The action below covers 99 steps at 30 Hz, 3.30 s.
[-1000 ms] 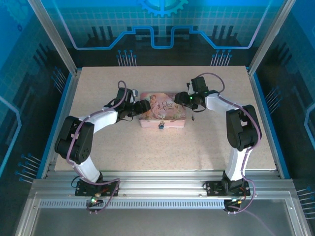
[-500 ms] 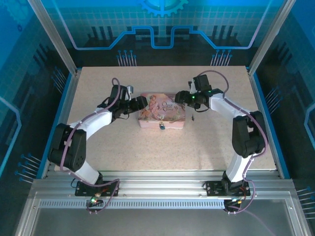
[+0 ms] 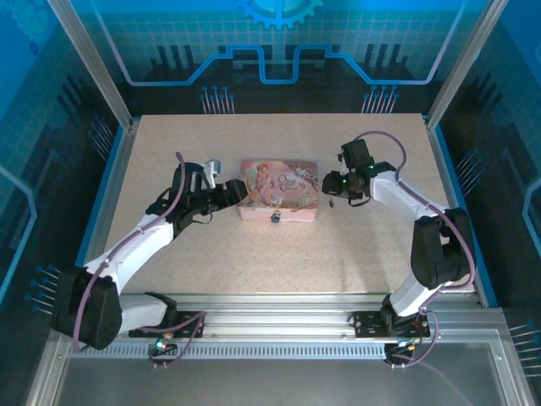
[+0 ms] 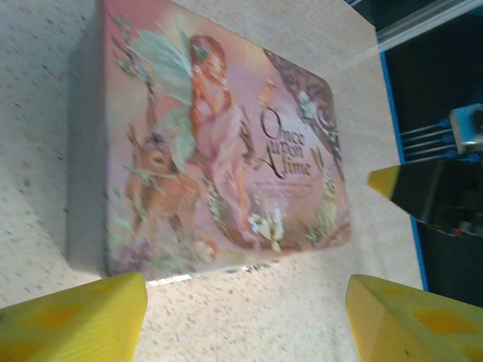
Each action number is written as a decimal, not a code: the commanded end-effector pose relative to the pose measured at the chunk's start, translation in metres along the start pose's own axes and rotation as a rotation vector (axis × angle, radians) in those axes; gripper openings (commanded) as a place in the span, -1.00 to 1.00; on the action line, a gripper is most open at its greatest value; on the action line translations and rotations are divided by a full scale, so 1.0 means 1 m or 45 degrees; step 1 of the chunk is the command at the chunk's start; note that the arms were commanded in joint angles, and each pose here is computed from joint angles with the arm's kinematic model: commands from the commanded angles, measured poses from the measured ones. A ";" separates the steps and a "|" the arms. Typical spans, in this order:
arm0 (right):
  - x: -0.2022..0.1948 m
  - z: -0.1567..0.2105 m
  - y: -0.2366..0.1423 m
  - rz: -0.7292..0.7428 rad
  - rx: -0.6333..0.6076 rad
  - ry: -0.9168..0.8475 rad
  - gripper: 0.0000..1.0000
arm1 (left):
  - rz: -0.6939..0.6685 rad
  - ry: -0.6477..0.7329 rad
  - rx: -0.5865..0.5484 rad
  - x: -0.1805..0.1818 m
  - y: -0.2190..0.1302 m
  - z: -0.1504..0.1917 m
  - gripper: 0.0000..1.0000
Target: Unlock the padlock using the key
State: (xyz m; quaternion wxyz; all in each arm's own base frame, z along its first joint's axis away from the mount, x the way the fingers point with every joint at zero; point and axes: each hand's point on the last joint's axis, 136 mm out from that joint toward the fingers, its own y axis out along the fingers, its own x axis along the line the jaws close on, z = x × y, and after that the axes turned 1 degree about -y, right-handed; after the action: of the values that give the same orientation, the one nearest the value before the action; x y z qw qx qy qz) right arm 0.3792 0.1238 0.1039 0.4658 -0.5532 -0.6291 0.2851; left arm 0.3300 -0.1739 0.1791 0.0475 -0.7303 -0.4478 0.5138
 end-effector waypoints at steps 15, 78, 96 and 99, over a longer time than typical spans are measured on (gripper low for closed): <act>-0.021 0.031 0.054 0.238 0.214 -0.104 -0.44 | 0.078 0.007 0.192 -0.027 0.007 0.091 0.40; 0.104 0.005 -0.146 -0.683 -0.308 -0.482 -0.91 | 0.379 0.034 0.080 -0.100 -0.009 0.028 0.38; 0.166 0.054 -0.225 -1.413 -0.225 -0.738 -0.92 | 0.719 0.221 0.157 -0.181 -0.039 0.009 -0.04; 0.171 0.061 -0.230 -1.478 -0.175 -0.760 -0.91 | 0.760 0.235 0.186 -0.189 -0.040 0.009 -0.10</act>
State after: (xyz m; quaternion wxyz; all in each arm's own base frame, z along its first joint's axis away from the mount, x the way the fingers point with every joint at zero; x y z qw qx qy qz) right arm 0.2518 0.2384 0.3156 0.3199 -0.1118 -0.9361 0.0944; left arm 0.2894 -0.2800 0.3077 -0.0079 -0.8447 -0.2106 0.4920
